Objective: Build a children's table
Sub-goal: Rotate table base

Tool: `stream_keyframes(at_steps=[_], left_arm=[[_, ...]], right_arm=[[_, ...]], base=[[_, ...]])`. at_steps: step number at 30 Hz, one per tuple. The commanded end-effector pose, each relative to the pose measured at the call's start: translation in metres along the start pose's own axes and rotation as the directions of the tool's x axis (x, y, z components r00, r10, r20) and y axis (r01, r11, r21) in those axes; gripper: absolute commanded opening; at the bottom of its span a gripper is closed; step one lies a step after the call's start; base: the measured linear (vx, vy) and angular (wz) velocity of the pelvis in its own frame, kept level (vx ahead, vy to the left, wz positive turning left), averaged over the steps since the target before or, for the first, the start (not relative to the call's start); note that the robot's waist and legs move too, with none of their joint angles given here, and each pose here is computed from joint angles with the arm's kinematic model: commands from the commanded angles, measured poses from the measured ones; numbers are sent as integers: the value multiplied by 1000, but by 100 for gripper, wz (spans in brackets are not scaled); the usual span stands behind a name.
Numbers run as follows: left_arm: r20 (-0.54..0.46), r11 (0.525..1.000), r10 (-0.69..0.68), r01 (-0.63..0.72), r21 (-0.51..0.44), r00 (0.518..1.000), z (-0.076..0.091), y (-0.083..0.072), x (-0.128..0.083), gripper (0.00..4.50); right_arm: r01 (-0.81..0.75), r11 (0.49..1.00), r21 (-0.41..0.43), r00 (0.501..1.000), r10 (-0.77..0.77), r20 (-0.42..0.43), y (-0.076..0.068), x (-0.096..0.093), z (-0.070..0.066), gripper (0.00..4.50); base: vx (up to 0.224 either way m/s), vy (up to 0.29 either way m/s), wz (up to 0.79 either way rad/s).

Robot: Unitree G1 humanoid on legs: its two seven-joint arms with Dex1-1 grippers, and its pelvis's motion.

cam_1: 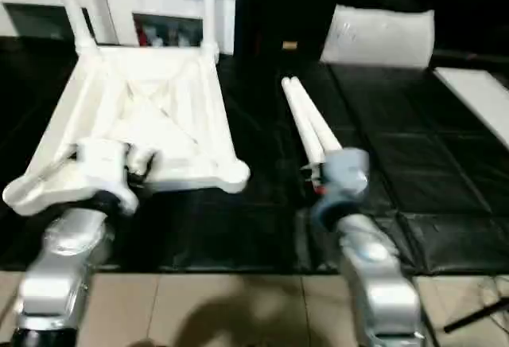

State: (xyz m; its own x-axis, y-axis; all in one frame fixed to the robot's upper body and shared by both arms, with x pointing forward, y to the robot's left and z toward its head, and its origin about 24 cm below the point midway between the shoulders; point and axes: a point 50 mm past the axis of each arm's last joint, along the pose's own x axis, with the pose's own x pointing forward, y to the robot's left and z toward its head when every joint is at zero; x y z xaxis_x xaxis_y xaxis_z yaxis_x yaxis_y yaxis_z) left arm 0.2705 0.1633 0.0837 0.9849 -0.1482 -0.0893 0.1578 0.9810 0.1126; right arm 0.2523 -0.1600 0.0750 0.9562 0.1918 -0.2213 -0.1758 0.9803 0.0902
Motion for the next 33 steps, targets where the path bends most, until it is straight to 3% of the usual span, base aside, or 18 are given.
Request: stream_keyframes(at_steps=[1,12,20,21,25,29,33], left_arm=[[28,1000,-24,24,-6,999,6,-1,-2,290],[44,998,-49,51,-39,998,11,-1,-3,374],[45,997,-64,66,-47,997,11,-4,-4,424],[49,997,-63,66,-51,997,11,-4,-4,446],[37,995,-92,93,-38,995,10,-6,-6,446],[72,980,-191,194,-37,979,14,-12,-10,446],[9,934,-358,358,-1,934,14,-21,-13,446]], right_arm=[[-20,1000,-23,1000,21,23,4,0,5,450],[-71,996,-55,997,72,17,14,1,5,450],[-84,994,-71,996,86,18,15,3,6,450],[-89,993,-72,996,91,19,15,5,8,450],[-65,993,-96,998,64,-12,13,9,8,450],[-40,993,-115,996,30,-86,11,16,7,450],[13,994,-113,988,-30,-150,6,32,13,450]], base=[[-2,-60,0],[14,-4,1],[148,2,-2],[252,62,3],[119,10,8],[-35,-49,1],[-51,-58,-7]])
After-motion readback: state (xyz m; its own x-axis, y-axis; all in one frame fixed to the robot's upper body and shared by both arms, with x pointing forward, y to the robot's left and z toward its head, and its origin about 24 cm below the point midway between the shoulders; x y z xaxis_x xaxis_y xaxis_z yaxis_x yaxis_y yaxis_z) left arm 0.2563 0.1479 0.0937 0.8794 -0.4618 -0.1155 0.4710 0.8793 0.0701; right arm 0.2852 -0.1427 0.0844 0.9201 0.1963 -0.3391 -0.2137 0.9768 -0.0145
